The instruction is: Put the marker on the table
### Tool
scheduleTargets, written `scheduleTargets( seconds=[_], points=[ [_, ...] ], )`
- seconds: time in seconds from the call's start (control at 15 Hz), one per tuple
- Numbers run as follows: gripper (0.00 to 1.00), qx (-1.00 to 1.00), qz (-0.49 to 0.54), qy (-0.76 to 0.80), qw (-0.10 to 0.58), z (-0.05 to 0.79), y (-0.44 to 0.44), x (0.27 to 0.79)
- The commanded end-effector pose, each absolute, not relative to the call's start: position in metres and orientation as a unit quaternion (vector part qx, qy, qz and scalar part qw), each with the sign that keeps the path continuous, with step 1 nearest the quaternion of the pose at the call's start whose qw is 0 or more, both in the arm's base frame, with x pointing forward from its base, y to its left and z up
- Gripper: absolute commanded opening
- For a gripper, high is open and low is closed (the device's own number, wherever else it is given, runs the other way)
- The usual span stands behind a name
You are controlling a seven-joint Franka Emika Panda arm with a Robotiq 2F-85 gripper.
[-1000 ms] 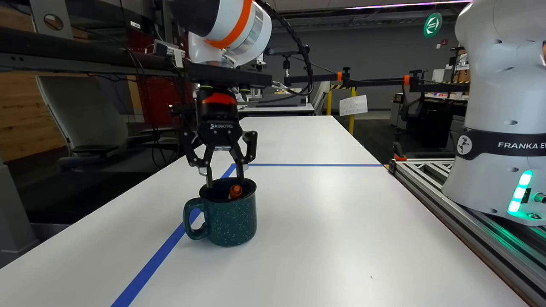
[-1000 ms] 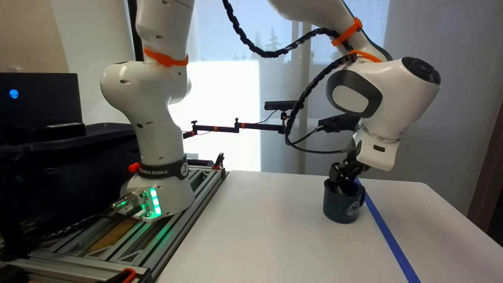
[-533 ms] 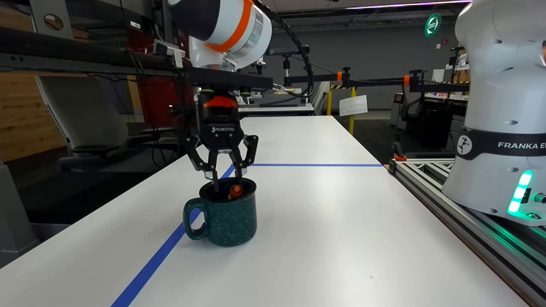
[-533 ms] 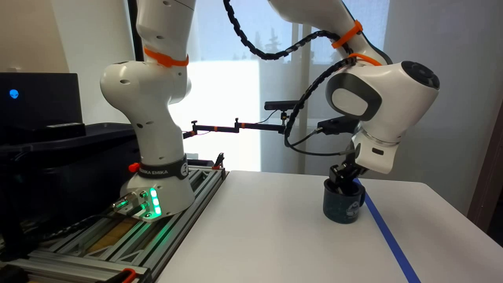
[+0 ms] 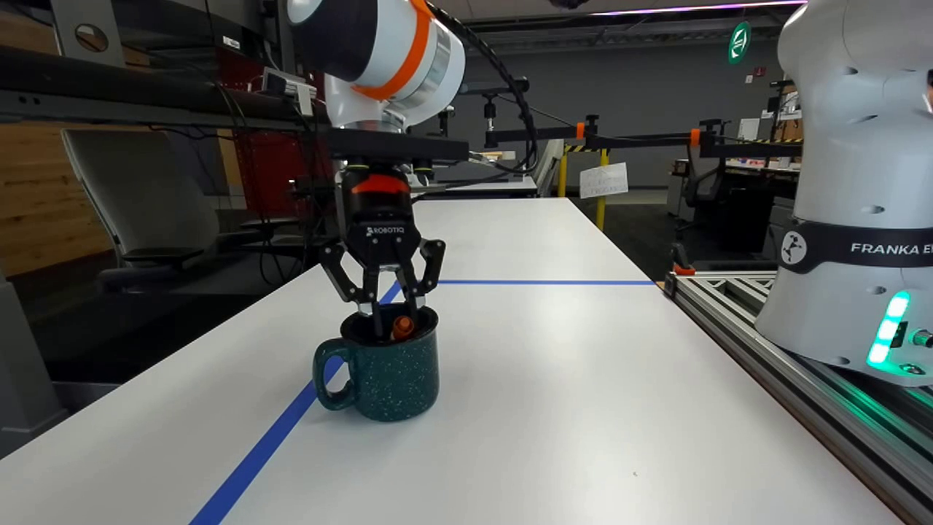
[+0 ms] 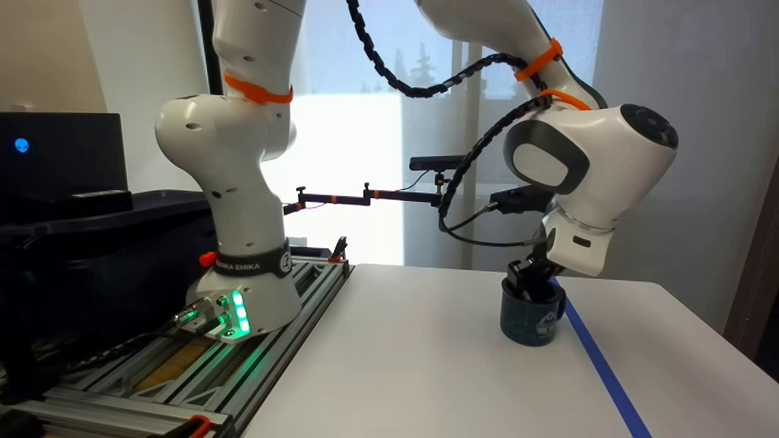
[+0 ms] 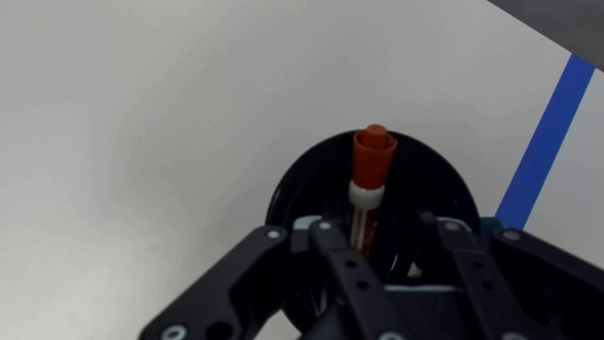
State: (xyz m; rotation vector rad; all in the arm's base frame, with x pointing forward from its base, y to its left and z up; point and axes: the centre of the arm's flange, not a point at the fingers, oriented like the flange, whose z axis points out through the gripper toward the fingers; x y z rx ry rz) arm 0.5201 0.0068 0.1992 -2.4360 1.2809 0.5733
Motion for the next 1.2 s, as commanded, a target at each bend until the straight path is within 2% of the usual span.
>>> scheduleTargets(
  seconds=[0.0, 0.13, 0.2, 0.33, 0.4, 1.13],
  points=[
    [0.36, -0.854, 0.203, 0.449, 0.165, 0.195, 0.012, 0.523],
    [0.29, -0.855, 0.204, 0.446, 0.167, 0.194, 0.013, 0.522],
    [0.1, -0.855, 0.205, 0.445, 0.167, 0.195, 0.013, 0.521],
    [0.0, -0.857, 0.202, 0.443, 0.171, 0.201, 0.014, 0.521],
    [0.05, -0.858, 0.198, 0.442, 0.173, 0.205, 0.014, 0.52],
    [0.05, -0.852, 0.185, 0.467, 0.148, 0.308, -0.003, 0.495]
  ],
)
